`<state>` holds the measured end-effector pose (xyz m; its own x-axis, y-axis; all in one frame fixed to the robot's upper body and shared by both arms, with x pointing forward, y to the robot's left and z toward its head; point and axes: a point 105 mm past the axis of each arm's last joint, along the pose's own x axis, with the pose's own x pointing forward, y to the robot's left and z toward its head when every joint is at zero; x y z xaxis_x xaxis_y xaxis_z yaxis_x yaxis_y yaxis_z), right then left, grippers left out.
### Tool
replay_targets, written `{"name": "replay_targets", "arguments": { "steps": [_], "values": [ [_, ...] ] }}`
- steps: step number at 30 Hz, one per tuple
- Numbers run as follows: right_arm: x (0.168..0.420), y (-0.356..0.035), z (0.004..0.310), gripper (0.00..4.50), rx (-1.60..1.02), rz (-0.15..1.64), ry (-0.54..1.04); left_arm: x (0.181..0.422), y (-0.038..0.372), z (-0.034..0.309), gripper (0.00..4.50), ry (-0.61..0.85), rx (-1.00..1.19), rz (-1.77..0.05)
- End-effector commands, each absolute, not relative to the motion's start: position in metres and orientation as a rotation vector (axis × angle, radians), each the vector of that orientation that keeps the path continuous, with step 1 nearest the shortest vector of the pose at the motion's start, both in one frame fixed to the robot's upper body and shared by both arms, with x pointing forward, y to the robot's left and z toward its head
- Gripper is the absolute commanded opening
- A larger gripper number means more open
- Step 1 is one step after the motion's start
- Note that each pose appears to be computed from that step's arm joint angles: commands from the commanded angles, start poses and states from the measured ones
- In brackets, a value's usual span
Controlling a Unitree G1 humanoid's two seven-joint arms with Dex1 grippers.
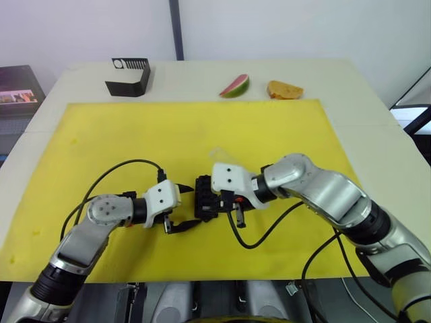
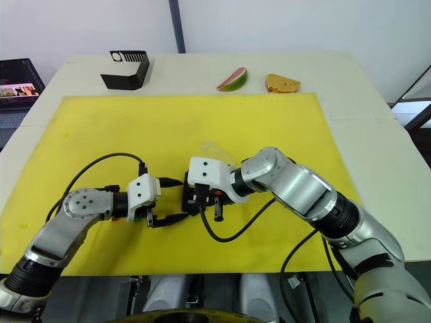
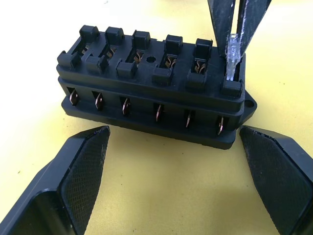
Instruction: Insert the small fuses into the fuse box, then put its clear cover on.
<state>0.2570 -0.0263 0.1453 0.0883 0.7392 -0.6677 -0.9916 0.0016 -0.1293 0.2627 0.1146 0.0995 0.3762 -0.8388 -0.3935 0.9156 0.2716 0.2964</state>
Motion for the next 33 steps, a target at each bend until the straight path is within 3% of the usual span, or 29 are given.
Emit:
{"name": "replay_targets", "arguments": {
  "steps": [1,33],
  "values": [
    [0.254,-0.023,0.159,0.0,-0.688,1.466,0.421,0.261,0.11,0.102,4.43,0.15,0.531,-1.191],
    [0.256,-0.027,0.15,0.0,-0.787,1.452,0.407,0.259,0.108,0.1,4.43,0.171,0.496,-1.192]
  ]
}}
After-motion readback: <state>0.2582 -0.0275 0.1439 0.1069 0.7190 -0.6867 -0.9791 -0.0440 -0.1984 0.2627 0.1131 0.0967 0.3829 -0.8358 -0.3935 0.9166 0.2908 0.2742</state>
